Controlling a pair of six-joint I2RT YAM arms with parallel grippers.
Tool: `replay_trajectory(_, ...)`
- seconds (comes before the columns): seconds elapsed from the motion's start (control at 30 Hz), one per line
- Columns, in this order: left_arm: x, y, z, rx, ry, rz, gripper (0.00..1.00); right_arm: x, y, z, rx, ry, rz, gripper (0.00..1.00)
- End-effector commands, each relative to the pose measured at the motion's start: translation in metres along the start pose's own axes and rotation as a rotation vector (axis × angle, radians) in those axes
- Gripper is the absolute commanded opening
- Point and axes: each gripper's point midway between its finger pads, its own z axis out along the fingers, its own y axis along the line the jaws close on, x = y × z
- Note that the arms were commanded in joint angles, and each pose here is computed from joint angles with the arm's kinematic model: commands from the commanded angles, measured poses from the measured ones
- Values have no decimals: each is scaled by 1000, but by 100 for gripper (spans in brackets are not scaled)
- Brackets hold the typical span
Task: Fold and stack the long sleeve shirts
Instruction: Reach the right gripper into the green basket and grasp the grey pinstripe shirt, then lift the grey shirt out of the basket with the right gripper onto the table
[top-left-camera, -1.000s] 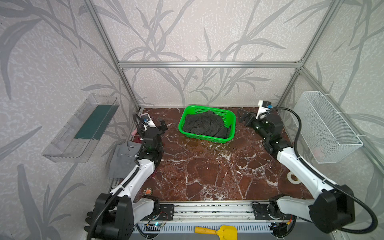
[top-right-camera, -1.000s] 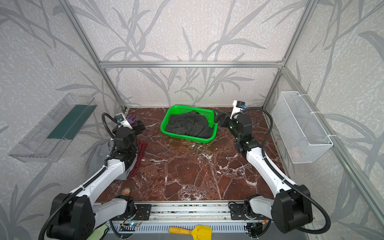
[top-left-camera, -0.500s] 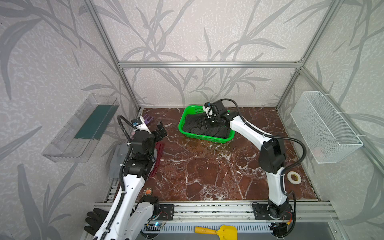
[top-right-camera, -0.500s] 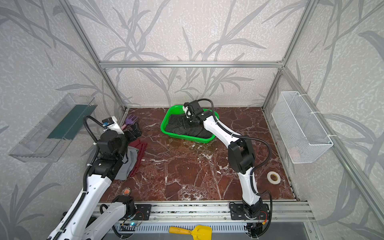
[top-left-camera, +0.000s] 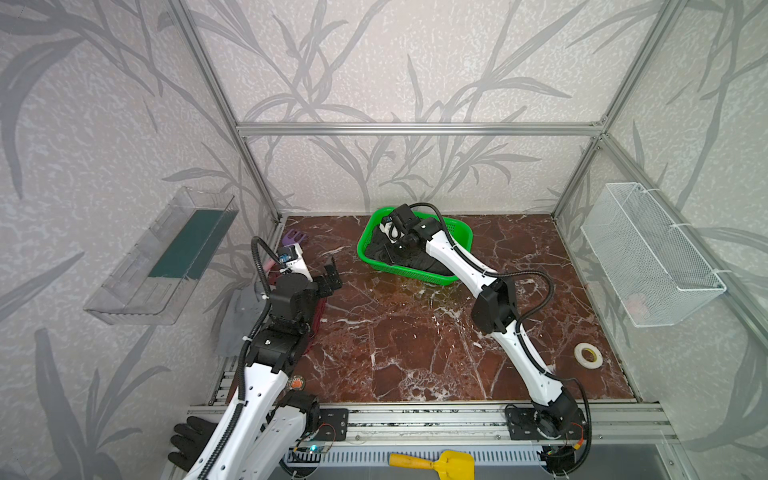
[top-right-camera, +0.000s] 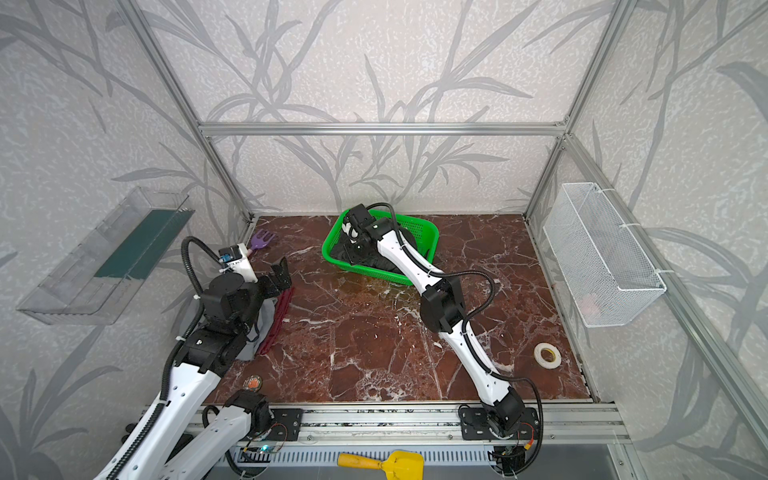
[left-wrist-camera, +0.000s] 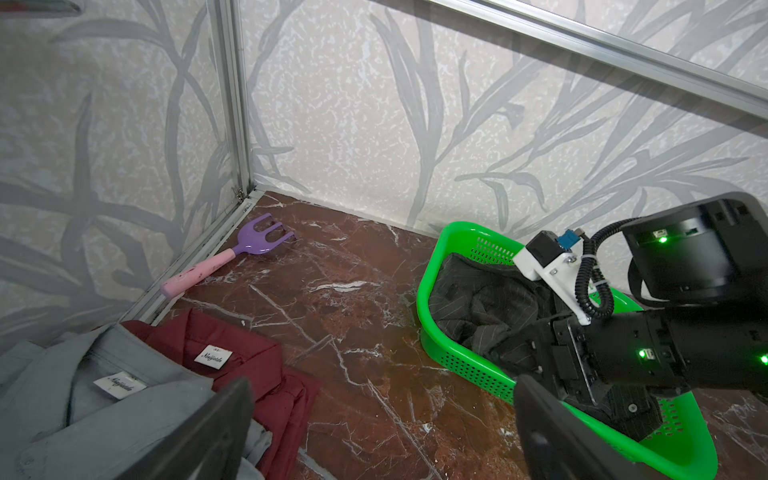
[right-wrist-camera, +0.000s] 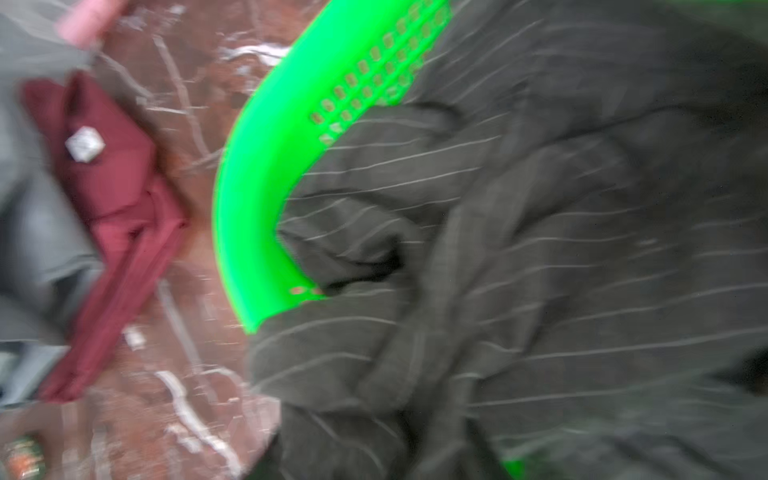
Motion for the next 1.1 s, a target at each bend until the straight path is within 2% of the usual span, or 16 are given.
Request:
replay_trajectory(0.0,5,1,1,-19,29,31,96,5,-3,-16,-1,34,-3,28)
replay_trajectory(0.1,6,0,2,-12,36,30,96,-8,4,-38,-10,-20,-32,21)
replay_trajectory(0.23,7,-3,2,1,44,31,96,-28,14,-80,-22,-100,-79,0)
replay_trajectory(0.43,14,-12,6,38,97,36,95,-63,62,-194,-101,-312,-175,0)
replay_trajectory(0.63,13,-31,3,147,89,45,95,-66,99,-311,-130,-515,-266,0)
replay_trajectory(0.9,5,-33,-5,177,12,41,99,-31,154,-452,-184,-767,-359,0)
replay_trajectory(1.0,0,-27,-8,150,-9,36,99,-5,163,-488,-181,-824,-337,0)
replay_trajectory(1.07,-3,-20,-10,111,-30,28,99,13,168,-486,-219,-813,-316,0)
